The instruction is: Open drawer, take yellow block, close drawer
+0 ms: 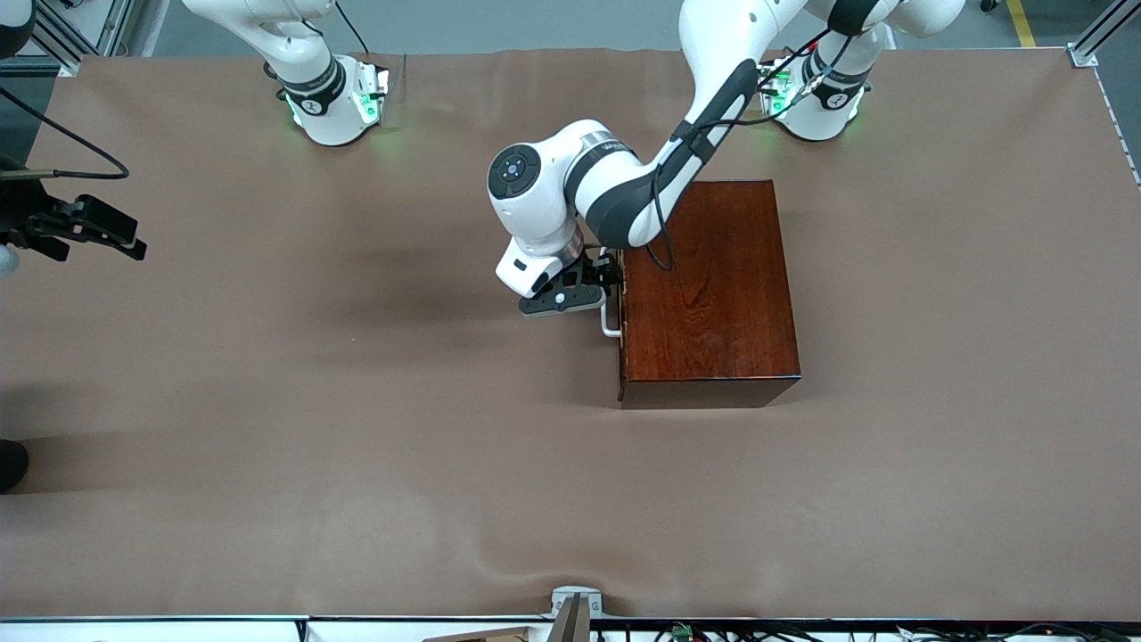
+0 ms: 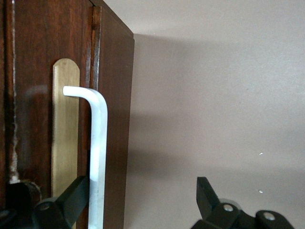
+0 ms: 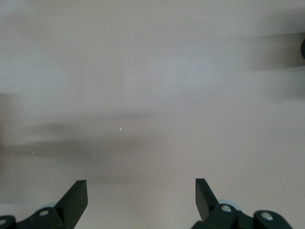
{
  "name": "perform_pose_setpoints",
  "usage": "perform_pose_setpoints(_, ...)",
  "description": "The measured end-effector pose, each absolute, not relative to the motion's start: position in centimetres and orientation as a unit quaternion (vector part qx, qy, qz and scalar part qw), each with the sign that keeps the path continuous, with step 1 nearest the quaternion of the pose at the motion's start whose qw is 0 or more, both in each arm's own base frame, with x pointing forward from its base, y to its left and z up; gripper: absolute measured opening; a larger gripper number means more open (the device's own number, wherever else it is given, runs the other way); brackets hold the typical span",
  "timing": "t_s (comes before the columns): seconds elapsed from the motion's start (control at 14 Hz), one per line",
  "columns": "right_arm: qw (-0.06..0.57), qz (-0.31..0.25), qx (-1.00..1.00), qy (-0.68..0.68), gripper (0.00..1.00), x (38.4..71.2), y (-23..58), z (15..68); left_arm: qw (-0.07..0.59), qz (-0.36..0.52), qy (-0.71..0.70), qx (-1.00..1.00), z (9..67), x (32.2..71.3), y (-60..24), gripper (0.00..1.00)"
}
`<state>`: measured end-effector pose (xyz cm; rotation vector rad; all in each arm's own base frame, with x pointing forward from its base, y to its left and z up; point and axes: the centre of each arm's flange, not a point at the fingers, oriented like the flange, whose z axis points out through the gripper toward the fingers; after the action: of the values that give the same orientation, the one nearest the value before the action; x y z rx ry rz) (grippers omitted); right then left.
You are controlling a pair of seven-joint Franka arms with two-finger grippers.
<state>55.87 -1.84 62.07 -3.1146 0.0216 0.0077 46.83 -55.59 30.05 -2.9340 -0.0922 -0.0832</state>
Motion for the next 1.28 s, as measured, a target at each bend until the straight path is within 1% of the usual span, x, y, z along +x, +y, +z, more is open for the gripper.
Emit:
perform_pose_setpoints(0.64,0.013,0.002,-1.0,0.007,1.0,55.9,-1.8,62.1,0.094,-0.028,-0.044,-0.994,29.8,46.7,-55.9,1.0)
perform_pose_setpoints(0.93,0.013,0.002,-1.0,0.007,1.0,55.9,-1.8,62.1,0.068,-0.031,-0.068,-0.995,30.1,46.8,-56.5,1.0)
perform_pose_setpoints(1.28,0.013,0.002,-1.0,0.007,1.0,55.9,-1.8,62.1,0.058,-0.032,-0.071,-0.995,30.3,46.8,-56.8,1.0)
